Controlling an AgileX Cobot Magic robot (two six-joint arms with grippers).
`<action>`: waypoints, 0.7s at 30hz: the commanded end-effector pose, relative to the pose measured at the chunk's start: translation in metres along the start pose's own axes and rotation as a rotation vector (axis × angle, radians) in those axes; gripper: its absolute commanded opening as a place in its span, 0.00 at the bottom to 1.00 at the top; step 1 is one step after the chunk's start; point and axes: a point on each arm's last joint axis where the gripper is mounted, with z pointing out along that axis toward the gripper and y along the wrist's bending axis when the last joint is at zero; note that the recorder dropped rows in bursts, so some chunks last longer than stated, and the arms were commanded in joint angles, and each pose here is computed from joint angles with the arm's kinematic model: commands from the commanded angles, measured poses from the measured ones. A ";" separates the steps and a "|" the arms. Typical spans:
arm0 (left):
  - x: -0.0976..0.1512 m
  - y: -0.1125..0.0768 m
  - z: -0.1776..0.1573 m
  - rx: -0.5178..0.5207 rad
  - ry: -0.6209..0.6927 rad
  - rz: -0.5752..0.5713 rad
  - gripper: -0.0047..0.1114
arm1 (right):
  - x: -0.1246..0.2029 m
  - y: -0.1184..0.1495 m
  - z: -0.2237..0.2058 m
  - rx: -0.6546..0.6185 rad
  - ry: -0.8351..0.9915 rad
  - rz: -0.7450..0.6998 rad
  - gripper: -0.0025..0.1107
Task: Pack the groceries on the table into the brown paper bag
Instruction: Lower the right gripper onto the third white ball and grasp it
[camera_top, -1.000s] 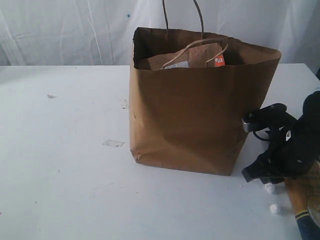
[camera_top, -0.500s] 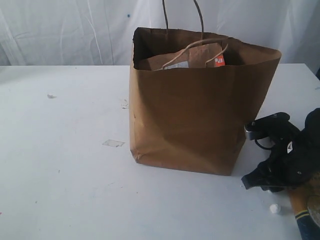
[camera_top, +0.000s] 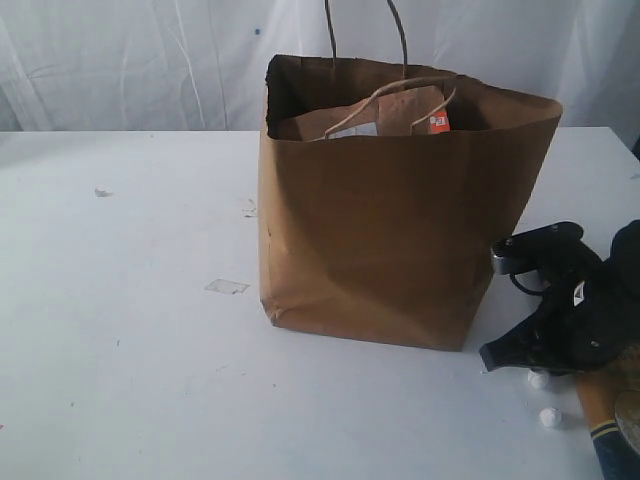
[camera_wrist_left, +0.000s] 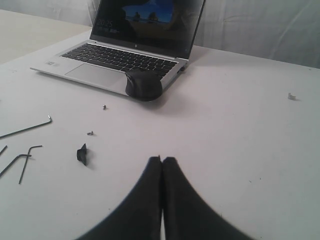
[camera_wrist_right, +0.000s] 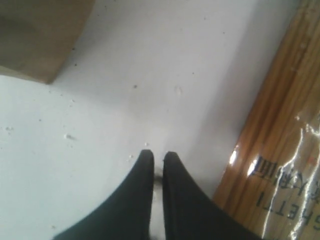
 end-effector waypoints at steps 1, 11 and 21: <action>0.001 0.000 0.000 0.002 -0.004 0.014 0.04 | 0.003 0.000 0.000 0.003 0.020 -0.007 0.05; 0.001 0.000 0.000 0.002 -0.004 0.014 0.04 | 0.005 0.000 0.000 0.000 0.041 0.011 0.02; 0.001 0.000 0.000 0.002 -0.004 0.014 0.04 | 0.013 0.003 -0.028 -0.032 -0.044 0.109 0.02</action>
